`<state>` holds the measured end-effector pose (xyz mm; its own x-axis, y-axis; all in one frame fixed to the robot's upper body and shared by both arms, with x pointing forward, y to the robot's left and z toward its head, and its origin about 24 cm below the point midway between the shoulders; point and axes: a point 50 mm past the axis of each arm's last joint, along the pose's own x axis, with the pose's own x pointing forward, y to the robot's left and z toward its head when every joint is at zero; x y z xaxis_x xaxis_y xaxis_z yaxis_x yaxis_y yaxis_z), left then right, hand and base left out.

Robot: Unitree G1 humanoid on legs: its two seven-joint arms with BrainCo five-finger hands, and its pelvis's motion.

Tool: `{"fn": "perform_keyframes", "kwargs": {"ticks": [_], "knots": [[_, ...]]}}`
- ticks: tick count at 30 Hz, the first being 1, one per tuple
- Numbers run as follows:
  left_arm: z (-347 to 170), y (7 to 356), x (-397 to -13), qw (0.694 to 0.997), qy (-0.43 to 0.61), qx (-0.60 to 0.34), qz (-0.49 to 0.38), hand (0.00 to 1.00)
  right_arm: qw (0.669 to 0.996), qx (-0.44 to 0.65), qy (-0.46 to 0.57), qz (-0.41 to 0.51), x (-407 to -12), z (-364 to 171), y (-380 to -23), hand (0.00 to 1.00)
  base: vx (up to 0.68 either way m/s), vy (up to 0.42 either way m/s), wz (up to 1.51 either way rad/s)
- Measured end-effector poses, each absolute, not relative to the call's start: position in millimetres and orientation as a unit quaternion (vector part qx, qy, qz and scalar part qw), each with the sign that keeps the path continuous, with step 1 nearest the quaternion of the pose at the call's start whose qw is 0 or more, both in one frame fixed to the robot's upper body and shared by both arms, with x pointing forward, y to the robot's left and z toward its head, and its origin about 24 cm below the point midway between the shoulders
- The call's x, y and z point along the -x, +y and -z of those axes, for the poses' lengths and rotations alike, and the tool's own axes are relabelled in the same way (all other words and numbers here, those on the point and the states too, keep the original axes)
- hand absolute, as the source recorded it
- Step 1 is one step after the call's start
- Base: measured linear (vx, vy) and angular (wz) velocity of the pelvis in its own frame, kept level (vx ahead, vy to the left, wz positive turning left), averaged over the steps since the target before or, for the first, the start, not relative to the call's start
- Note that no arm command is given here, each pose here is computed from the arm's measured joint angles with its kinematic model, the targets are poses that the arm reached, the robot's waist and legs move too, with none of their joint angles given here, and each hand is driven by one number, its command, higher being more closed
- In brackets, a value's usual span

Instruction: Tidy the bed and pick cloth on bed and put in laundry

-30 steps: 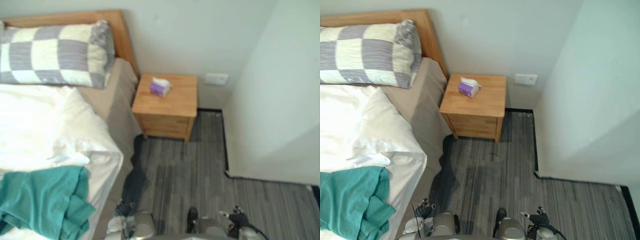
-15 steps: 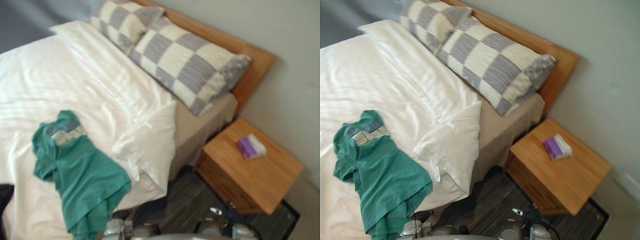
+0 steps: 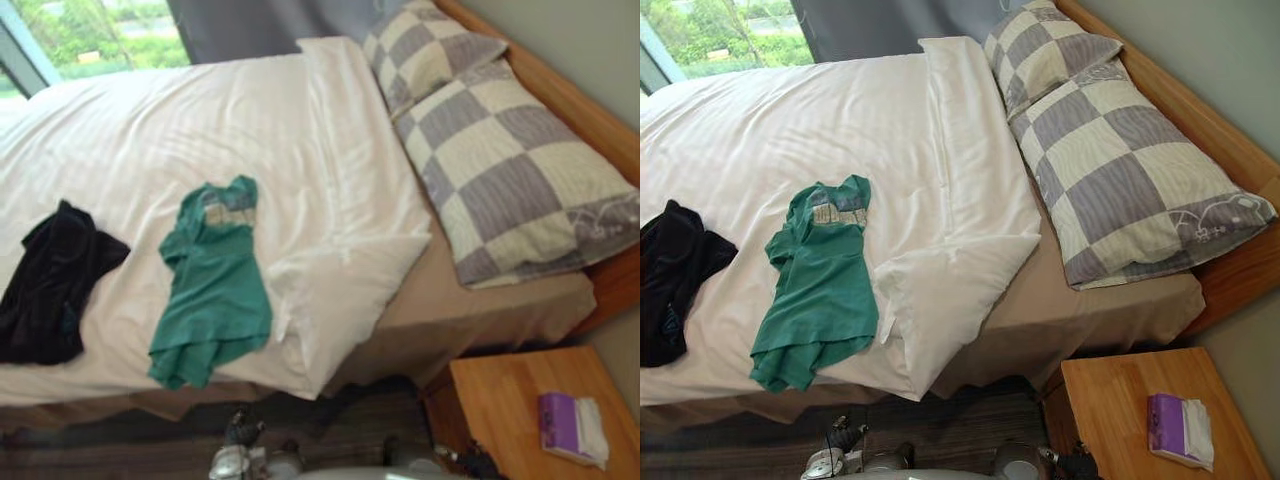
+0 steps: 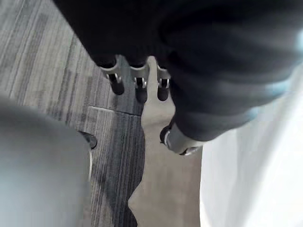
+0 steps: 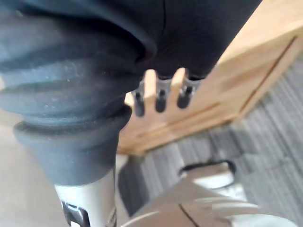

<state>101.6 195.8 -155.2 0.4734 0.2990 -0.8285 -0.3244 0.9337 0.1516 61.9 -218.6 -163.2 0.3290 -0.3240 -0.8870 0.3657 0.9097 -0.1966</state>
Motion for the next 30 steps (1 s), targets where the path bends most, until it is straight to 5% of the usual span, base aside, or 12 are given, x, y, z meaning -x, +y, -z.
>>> {"fn": "perform_keyframes", "kwargs": {"ticks": [6, 9, 14, 17, 22, 30], "knots": [[158, 208, -84, 0.838, 0.502, 0.020, -0.214, 0.00, 0.776, -0.097, 0.533, 0.323, -36, 163, -232, 0.00, -0.08, 0.150, 0.22], [158, 221, -70, 0.829, 0.512, 0.005, -0.224, 0.00, 0.767, -0.104, 0.477, 0.416, -31, 146, -270, 0.00, -0.01, 0.152, 0.29], [161, 226, -35, 0.806, 0.546, -0.011, -0.226, 0.00, 0.832, 0.046, 0.267, 0.485, -84, 50, -368, 0.00, 0.01, 0.037, 0.01], [162, 225, -31, 0.806, 0.553, -0.023, -0.212, 0.00, 0.852, 0.125, 0.162, 0.481, -128, -5, -391, 0.00, 0.06, -0.031, 0.05], [162, 225, -33, 0.810, 0.553, -0.033, -0.192, 0.00, 0.881, 0.199, 0.060, 0.425, -191, -61, -389, 0.00, 0.10, -0.032, 0.08], [161, 227, -36, 0.816, 0.548, -0.044, -0.177, 0.00, 0.926, 0.276, -0.088, 0.241, -285, -123, -310, 0.00, 0.00, -0.014, 0.06]]}}
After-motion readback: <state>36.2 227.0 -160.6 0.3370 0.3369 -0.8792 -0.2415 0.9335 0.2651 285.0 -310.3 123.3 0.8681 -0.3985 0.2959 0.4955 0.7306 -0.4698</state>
